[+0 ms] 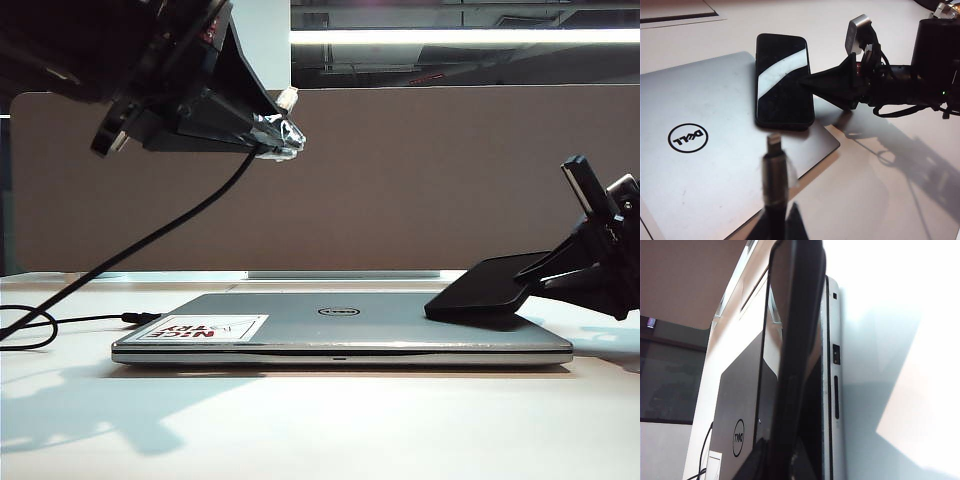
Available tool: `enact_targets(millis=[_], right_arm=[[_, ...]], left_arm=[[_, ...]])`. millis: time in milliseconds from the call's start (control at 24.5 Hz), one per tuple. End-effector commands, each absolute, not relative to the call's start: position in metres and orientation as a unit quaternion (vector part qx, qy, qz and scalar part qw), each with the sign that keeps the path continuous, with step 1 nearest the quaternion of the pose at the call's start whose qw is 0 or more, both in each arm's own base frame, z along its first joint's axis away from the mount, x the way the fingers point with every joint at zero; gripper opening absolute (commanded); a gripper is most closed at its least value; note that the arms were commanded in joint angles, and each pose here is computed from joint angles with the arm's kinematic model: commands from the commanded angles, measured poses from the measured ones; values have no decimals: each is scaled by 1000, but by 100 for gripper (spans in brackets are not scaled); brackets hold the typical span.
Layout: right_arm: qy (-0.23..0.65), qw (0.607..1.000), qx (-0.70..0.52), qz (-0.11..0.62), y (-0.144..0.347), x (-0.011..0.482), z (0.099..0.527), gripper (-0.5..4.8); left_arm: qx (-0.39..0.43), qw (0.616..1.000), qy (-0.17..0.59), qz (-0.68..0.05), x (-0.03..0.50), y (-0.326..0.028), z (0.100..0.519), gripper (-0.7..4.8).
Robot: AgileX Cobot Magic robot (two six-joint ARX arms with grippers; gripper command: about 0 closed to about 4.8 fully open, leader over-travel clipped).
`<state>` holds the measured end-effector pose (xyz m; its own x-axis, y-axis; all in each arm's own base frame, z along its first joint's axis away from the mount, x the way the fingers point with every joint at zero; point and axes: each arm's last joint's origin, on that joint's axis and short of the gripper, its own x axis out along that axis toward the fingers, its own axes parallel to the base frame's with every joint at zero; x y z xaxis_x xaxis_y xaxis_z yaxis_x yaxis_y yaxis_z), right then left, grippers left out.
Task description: Pick up the charging cable and the phone, plug the charging cable into the charging port on the phone, and finally place them back on the table.
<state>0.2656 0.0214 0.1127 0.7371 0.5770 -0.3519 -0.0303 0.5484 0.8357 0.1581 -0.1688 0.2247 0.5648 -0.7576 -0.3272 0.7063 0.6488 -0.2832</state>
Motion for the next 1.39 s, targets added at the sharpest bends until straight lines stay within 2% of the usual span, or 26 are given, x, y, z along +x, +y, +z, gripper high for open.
enact_targets(millis=[41, 326, 570, 693, 856, 1141, 1263, 1385], right_arm=[[377, 813, 416, 152, 22, 254, 92, -7], [338, 829, 407, 178, 22, 255, 111, -7], [308, 860, 364, 184, 21, 240, 160, -7], [314, 881, 312, 165, 19, 232, 185, -7], [339, 907, 217, 125, 16, 220, 239, -7], [404, 898, 154, 80, 13, 213, 293, -7], [425, 894, 129, 62, 11, 208, 300, -7], [482, 868, 107, 51, 13, 206, 297, -7]], left_arm=[[-62, 883, 207, -416, 158, -169, 227, -7], [-62, 883, 207, -416, 158, -169, 227, -7], [-62, 883, 207, -416, 158, -169, 227, -7], [-62, 883, 207, -416, 158, -169, 227, -7], [-62, 883, 206, -416, 158, -169, 227, -7], [-62, 883, 206, -416, 158, -169, 227, -7], [-62, 883, 206, -416, 158, -169, 227, -7], [-62, 883, 206, -416, 158, -169, 227, -7]])
